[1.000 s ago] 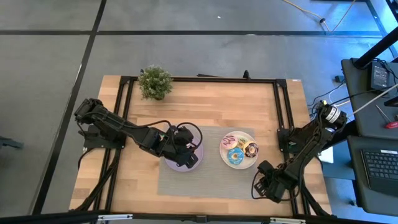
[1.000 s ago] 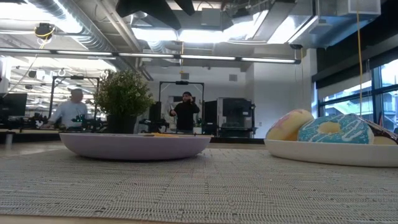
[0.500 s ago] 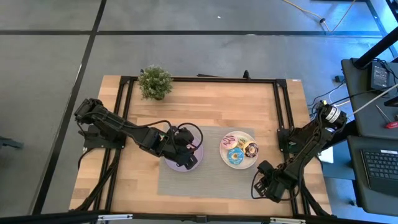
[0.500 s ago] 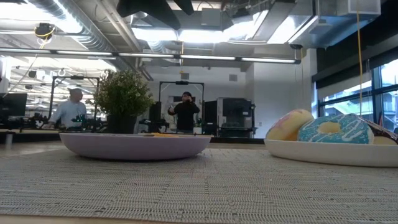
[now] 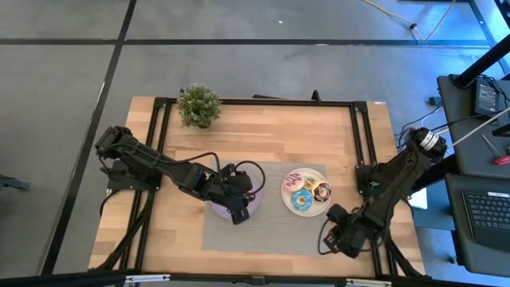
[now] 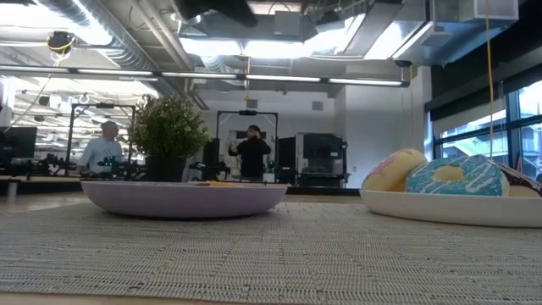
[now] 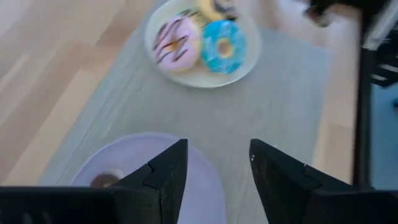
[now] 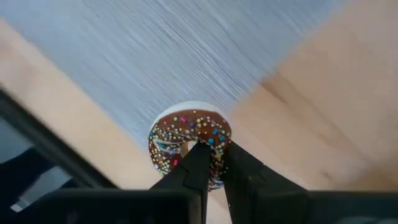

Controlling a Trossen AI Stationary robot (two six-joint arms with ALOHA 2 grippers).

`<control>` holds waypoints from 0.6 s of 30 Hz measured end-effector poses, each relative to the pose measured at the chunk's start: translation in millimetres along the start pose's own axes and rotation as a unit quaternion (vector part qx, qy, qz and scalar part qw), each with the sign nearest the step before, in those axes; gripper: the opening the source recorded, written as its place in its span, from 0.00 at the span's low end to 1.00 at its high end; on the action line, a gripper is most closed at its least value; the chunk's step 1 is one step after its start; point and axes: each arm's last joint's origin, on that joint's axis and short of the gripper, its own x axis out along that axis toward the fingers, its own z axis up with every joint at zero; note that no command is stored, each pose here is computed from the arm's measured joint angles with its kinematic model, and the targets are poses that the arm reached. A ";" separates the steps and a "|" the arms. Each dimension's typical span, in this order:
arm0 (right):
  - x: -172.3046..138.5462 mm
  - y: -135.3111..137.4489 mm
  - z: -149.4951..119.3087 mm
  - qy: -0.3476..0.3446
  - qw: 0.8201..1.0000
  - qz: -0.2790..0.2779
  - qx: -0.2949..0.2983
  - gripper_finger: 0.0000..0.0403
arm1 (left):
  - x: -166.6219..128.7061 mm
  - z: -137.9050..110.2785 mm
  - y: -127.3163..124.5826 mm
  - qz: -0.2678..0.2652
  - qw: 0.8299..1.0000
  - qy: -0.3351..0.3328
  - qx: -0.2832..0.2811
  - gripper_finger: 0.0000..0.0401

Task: Pick & Place donuts
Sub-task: Put the small brown donut on the purple plate

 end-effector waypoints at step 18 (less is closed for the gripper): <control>-45.6 45.5 103.7 -0.118 0.980 0.077 -0.141 0.10 | -6.4 -18.8 -0.1 0.051 0.997 0.045 -0.024 0.42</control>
